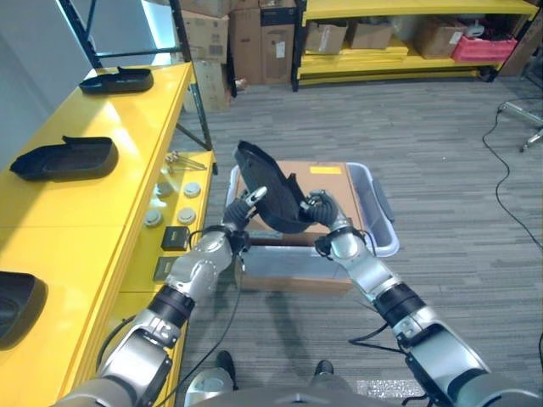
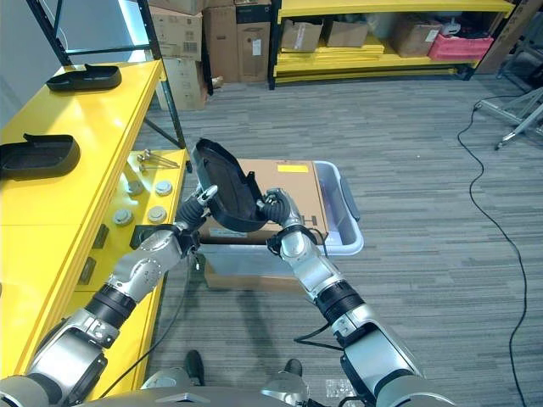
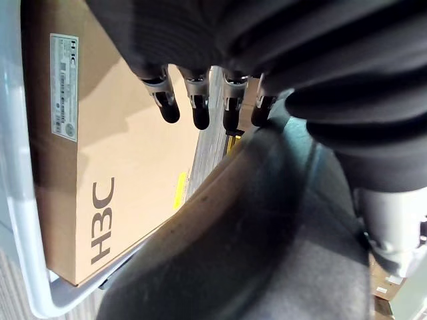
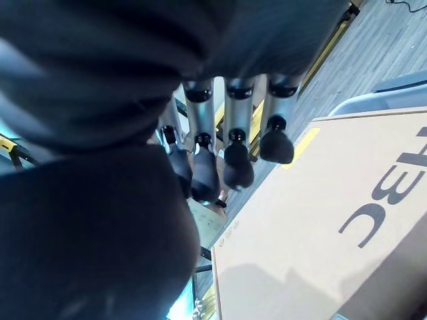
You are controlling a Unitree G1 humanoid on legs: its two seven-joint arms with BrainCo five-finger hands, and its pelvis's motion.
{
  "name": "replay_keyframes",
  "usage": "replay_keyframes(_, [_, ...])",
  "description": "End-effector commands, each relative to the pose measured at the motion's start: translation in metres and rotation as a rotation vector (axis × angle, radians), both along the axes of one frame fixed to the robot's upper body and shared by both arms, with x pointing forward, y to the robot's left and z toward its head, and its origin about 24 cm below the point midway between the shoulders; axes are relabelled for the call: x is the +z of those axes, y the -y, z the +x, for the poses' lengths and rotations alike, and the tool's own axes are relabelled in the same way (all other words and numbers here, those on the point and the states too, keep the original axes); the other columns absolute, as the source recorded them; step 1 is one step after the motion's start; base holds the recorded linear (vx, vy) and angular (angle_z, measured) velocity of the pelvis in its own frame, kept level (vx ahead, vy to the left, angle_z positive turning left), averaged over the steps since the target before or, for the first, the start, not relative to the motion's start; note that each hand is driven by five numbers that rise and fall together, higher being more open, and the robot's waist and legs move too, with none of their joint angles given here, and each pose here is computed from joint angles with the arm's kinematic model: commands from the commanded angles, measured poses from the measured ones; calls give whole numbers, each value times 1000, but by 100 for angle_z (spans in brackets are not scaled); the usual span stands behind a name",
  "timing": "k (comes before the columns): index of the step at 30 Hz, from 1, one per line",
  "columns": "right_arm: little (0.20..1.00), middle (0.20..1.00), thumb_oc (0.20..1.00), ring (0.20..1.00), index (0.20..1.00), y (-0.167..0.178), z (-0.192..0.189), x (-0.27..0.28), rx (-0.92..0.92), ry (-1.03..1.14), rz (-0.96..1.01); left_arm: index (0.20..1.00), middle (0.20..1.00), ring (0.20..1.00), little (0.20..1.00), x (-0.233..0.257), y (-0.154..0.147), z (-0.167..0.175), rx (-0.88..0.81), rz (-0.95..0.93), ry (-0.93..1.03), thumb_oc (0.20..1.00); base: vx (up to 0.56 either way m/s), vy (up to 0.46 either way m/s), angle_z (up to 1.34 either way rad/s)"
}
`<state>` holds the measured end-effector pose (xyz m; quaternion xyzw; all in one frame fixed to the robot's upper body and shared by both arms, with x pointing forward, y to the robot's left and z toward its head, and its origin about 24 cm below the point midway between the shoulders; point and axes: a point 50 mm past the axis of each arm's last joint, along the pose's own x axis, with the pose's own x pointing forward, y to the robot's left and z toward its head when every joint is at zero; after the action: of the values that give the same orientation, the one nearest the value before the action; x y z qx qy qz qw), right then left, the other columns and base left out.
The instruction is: Move parts from the plastic box to the shelf.
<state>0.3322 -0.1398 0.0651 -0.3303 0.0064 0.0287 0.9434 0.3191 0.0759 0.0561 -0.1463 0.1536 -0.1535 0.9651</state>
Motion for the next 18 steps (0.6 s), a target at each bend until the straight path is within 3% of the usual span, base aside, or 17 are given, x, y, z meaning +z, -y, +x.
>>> replay_keyframes(1, [200,200,200,200,200,-39,10,50,185,215,-1,1000,1000,1000,1000,36,40,4,-149,32,165,1000,0,0,0])
replay_keyframes(11, [200,200,200,200,200,-39,11,53,208,223,-36,1000,1000,1000,1000,27,16,14,-73,314,184,1000,0,0,0])
replay_keyframes(18, [200,200,200,200,200,-34,14,66,213,300,-187,1000,1000,1000,1000,7,-2,17,-26,311,65,1000,0,0,0])
